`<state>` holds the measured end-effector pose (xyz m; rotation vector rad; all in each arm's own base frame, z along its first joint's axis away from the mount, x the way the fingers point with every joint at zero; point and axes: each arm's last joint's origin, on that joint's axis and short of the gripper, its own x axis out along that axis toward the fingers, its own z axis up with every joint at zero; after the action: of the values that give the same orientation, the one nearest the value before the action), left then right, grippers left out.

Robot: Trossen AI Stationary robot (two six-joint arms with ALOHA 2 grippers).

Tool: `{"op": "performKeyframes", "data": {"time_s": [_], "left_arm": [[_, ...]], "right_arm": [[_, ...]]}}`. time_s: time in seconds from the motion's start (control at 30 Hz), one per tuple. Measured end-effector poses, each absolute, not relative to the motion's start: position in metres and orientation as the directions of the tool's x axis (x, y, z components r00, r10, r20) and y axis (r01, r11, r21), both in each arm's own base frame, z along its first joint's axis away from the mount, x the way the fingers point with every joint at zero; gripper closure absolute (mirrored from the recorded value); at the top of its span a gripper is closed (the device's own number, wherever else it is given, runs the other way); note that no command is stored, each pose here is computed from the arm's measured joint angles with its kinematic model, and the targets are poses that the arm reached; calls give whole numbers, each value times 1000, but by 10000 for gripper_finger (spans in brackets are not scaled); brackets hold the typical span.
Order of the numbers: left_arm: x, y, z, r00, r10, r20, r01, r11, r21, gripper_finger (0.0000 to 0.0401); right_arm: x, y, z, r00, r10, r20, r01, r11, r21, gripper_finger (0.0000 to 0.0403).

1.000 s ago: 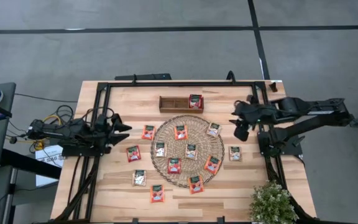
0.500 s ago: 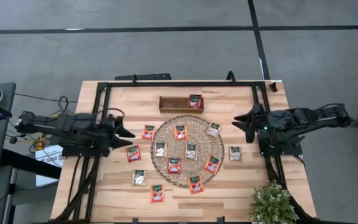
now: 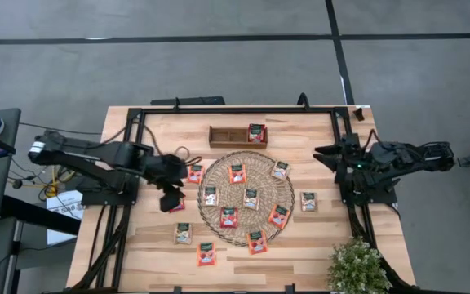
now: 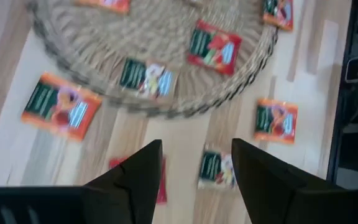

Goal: Pick & Place Tea
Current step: Put the red tea bag into the right section of the brown wooden organizer

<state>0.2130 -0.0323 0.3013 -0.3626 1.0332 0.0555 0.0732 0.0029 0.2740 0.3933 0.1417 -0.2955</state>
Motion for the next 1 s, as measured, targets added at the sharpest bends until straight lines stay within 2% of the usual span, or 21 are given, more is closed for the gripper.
{"op": "performKeyframes", "data": {"time_s": [0.2, 0.5, 0.67, 0.9, 1.0], "left_arm": [[240, -36, 284, 474, -118, -873, -173, 959, -224, 216], [250, -38, 270, 416, -113, -902, -209, 954, -216, 216], [246, -37, 269, 386, -94, -918, -226, 955, -192, 216], [242, -36, 267, 347, -73, -935, -258, 951, -170, 216], [237, -33, 266, 300, -15, -954, -317, 942, -115, 216]], "right_arm": [[59, 0, 277, 960, -251, -121, 278, 890, 362, 260], [55, -1, 278, 966, -236, -103, 257, 895, 364, 259], [66, 2, 284, 972, -220, -82, 235, 895, 379, 257], [100, 11, 278, 962, -199, -189, 246, 932, 267, 269], [113, 14, 282, 967, -198, -158, 232, 943, 237, 270]]}}
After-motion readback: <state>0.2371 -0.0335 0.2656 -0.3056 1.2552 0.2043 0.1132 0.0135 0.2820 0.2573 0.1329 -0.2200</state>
